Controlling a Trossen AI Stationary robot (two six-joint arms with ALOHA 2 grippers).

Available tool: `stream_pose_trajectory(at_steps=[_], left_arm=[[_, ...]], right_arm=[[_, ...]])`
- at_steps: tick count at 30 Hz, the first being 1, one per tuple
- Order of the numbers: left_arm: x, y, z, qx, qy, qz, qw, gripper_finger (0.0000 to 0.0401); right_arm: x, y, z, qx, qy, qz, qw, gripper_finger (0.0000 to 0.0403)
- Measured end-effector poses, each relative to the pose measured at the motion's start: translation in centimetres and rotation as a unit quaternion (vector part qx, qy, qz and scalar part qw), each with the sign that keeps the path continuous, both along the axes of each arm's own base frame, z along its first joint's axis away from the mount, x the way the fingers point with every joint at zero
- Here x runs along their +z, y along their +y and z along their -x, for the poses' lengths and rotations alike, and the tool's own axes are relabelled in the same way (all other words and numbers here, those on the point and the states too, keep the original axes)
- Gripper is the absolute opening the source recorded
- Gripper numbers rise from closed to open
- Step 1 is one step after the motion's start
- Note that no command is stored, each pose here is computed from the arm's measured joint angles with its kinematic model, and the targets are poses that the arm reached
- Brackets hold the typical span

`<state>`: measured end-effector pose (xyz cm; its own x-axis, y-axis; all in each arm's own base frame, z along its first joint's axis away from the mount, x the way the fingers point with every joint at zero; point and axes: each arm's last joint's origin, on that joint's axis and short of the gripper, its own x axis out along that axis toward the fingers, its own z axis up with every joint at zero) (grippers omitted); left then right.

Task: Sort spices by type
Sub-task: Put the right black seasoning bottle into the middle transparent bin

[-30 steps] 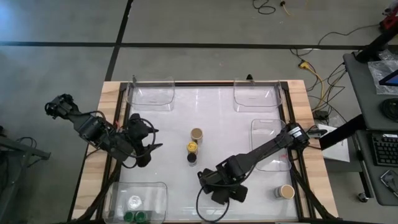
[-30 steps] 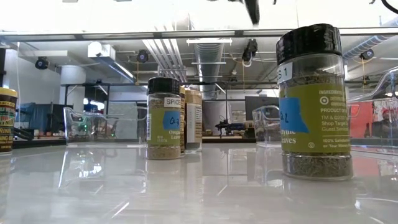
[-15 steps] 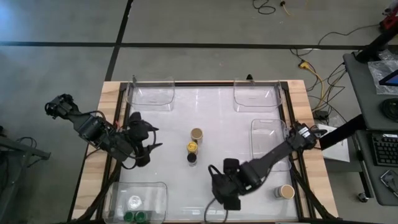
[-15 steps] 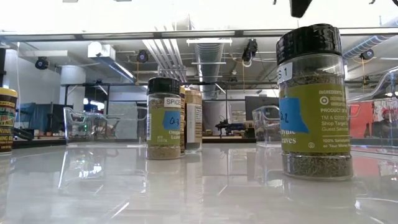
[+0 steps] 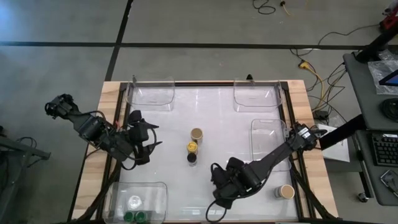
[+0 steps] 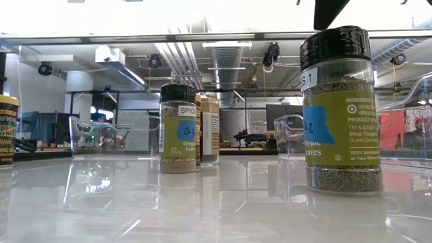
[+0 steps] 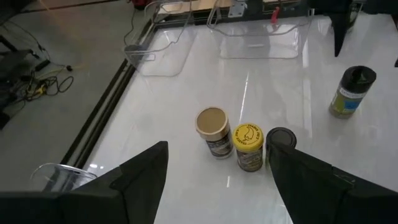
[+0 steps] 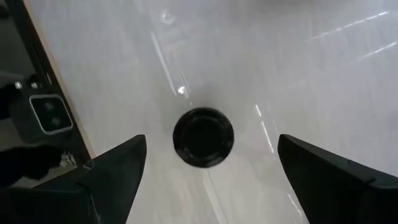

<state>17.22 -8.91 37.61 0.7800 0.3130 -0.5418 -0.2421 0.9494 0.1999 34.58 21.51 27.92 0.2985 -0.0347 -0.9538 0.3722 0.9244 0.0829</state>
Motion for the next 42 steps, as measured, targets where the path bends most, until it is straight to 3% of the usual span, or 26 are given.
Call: stream_pose_trajectory(at_steps=[18, 28, 42], left_arm=[[-0.1, 0.0, 0.0, -0.002, 0.003, 0.005, 1.0, 0.0261], [-0.1, -0.1, 0.0, -0.002, 0.002, 0.008, 1.0, 0.0261], [-0.9, -1.0, -1.2, -0.015, 0.02, 0.018, 1.0, 0.0261]], right_arm=[[-2.8, 1.0, -0.9, 0.021, 0.011, 0.017, 1.0, 0.0354], [-4.7, 1.2, -1.1, 0.026, 0.036, -0.008, 0.999, 0.0352], [-6.3, 0.5, -1.3, 0.038, 0.039, 0.0, 0.999, 0.0274]])
